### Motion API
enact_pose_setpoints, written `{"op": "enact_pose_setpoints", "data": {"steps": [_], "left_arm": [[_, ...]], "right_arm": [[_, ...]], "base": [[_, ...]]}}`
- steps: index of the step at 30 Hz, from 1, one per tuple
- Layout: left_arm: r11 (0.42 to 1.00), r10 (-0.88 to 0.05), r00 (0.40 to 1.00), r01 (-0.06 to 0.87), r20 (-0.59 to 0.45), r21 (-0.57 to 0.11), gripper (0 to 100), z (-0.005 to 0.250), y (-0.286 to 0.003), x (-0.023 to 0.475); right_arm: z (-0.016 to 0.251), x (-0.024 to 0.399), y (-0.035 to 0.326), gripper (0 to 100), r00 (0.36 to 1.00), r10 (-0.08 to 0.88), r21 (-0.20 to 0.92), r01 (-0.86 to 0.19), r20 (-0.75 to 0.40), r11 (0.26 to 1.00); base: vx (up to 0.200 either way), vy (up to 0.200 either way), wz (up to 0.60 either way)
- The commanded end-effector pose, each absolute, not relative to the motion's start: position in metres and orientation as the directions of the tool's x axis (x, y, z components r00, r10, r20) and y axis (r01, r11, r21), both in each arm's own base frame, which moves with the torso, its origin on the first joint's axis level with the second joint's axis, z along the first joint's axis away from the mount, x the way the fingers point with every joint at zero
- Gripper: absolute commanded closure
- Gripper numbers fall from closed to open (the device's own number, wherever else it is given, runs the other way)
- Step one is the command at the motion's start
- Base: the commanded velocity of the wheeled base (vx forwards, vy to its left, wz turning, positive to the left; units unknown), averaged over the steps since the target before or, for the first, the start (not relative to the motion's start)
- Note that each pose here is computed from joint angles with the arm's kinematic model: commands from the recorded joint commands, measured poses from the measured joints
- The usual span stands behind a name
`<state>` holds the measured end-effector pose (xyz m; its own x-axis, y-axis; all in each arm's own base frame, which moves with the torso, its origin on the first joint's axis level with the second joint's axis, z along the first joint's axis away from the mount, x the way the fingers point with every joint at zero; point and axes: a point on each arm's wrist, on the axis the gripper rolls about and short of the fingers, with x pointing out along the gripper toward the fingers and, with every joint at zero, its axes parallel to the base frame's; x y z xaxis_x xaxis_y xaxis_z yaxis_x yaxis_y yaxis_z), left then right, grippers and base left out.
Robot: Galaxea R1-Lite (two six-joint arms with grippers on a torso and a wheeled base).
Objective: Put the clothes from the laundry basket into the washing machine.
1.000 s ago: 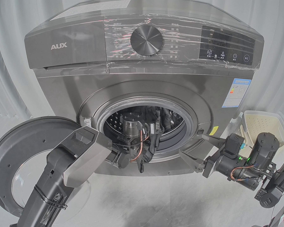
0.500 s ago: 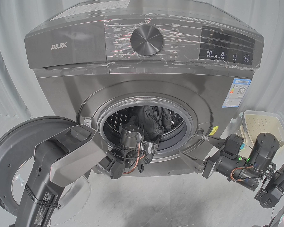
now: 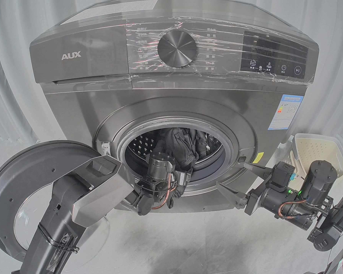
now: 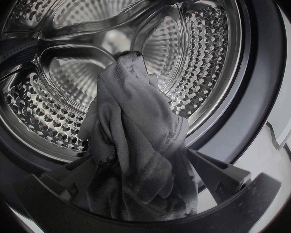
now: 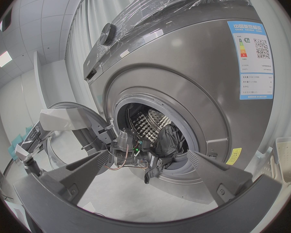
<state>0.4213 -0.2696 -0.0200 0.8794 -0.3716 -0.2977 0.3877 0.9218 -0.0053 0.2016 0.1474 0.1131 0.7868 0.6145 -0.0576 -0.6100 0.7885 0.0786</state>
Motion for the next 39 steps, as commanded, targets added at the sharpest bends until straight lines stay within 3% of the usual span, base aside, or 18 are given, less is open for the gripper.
{"op": "enact_pose_setpoints", "data": {"steps": [1, 4, 8, 16, 29, 30, 33, 34, 39], "left_arm": [[0.921, -0.371, 0.875, 0.389, -0.311, -0.004, 100, -0.029, -0.271, 0.422], [0.922, -0.37, 0.876, 0.387, -0.309, -0.004, 100, -0.032, -0.271, 0.423], [0.926, -0.371, 0.897, 0.377, -0.241, -0.02, 100, -0.017, -0.275, 0.434], [0.961, -0.262, 0.965, 0.263, 0.027, -0.084, 100, 0.021, -0.274, 0.487], [0.968, -0.234, 0.972, 0.236, 0.029, -0.084, 100, 0.015, -0.263, 0.495], [0.967, -0.238, 0.971, 0.24, 0.031, -0.086, 0, 0.016, -0.265, 0.494], [0.963, -0.247, 0.968, 0.25, 0.038, -0.099, 0, 0.02, -0.27, 0.492], [0.958, -0.256, 0.965, 0.26, 0.053, -0.118, 0, 0.033, -0.275, 0.488], [0.95, -0.308, 0.946, 0.3, -0.101, -0.085, 0, 0.041, -0.282, 0.449]], "right_arm": [[0.113, 0.202, 0.148, 0, 0.786, 0.615, 0.079, -0.611, -0.058, 0.788], [0.114, 0.202, 0.148, 0, 0.785, 0.617, 0.078, -0.612, -0.054, 0.787], [0.114, 0.202, 0.149, 0, 0.784, 0.618, 0.078, -0.614, -0.052, 0.786], [0.114, 0.202, 0.149, 0, 0.784, 0.618, 0.078, -0.614, -0.052, 0.786], [0.115, 0.202, 0.148, 0, 0.785, 0.618, 0.078, -0.614, -0.049, 0.785], [0.114, 0.202, 0.149, 0, 0.784, 0.618, 0.078, -0.614, -0.052, 0.786], [0.114, 0.202, 0.148, 0, 0.784, 0.618, 0.078, -0.614, -0.051, 0.786], [0.114, 0.202, 0.149, 0, 0.784, 0.618, 0.078, -0.614, -0.052, 0.786], [0.114, 0.202, 0.148, 0, 0.784, 0.618, 0.078, -0.614, -0.052, 0.786]], "base": [[0.0, 0.0, 0.0], [0.0, 0.0, 0.0], [0.0, 0.0, 0.0], [0.0, 0.0, 0.0], [0.0, 0.0, 0.0], [0.0, 0.0, 0.0], [0.0, 0.0, 0.0], [0.0, 0.0, 0.0], [0.0, 0.0, 0.0]]}}
